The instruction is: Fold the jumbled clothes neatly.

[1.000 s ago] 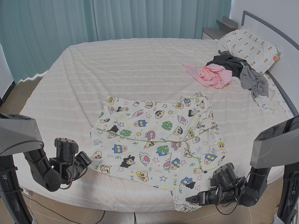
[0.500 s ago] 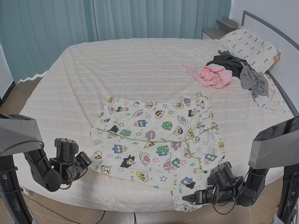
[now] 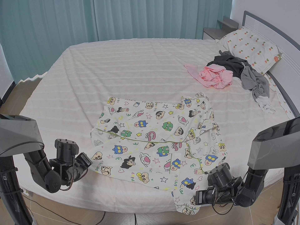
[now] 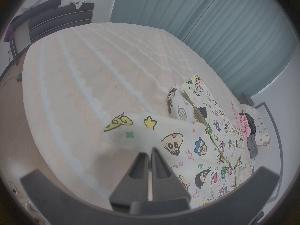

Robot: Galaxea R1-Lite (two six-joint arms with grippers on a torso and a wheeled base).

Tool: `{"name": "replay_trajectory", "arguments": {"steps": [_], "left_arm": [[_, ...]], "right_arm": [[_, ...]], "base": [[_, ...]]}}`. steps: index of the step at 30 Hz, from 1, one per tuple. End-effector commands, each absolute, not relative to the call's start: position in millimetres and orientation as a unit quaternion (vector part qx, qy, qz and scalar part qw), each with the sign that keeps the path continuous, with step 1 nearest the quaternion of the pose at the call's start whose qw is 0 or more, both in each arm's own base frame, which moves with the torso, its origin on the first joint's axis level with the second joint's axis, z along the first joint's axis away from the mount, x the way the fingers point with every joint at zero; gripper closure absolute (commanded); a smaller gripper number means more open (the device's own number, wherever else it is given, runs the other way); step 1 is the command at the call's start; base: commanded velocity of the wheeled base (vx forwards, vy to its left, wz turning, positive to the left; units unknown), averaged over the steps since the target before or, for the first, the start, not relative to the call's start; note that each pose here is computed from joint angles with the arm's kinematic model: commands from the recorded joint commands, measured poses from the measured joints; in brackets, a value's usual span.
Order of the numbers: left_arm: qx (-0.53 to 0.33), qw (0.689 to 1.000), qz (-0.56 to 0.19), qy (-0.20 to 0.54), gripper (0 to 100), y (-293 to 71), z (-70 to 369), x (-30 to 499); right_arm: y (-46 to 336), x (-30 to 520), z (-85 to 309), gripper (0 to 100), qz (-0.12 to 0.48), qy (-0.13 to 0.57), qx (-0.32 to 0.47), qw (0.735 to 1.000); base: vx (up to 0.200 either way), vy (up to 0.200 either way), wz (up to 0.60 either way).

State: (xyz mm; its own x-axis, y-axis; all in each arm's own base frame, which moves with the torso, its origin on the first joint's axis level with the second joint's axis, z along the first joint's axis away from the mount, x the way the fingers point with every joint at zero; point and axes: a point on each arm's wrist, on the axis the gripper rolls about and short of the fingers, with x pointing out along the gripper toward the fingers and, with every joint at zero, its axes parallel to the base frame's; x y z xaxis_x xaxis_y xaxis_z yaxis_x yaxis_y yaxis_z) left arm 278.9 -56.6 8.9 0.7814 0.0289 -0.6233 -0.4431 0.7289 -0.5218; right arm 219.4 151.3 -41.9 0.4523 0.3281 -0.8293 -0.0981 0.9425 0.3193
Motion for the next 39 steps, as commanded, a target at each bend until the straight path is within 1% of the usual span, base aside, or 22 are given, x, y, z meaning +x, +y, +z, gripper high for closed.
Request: {"name": "replay_trajectory", "arguments": {"steps": [1, 6, 13, 18, 25, 31, 32, 39], "left_arm": [[-0.344, 0.880, 0.133, 0.300, 100, -57, 9, 279], [-0.338, 0.882, 0.133, 0.301, 100, -56, 8, 276], [-0.284, 0.895, 0.124, 0.321, 100, -54, 6, 264], [-0.277, 0.895, 0.123, 0.327, 100, -53, 4, 261], [-0.250, 0.897, 0.120, 0.344, 100, -52, 0, 253], [-0.242, 0.895, 0.114, 0.356, 100, -56, -2, 247], [-0.230, 0.897, 0.108, 0.363, 100, -57, -3, 244], [-0.210, 0.895, 0.107, 0.379, 100, -55, -7, 237]], "right_arm": [[152, 220, -41, 100, 0.124, 0.504, 0.113, 0.847], [146, 214, -36, 100, 0.115, 0.506, 0.118, 0.846], [132, 203, -27, 100, 0.103, 0.506, 0.122, 0.848], [129, 198, -27, 100, 0.100, 0.511, 0.120, 0.845], [125, 190, -23, 100, 0.107, 0.517, 0.121, 0.841], [122, 182, -20, 100, 0.128, 0.529, 0.128, 0.829], [120, 178, -16, 100, 0.137, 0.532, 0.130, 0.826], [113, 166, -10, 100, 0.151, 0.541, 0.137, 0.816]], "base": [[0.000, 0.000, 0.00], [0.000, 0.000, 0.00], [0.000, 0.000, 0.00], [0.000, 0.000, 0.00], [0.000, 0.000, 0.00], [0.000, 0.000, 0.00], [0.000, 0.000, 0.00], [0.000, 0.000, 0.00]]}}
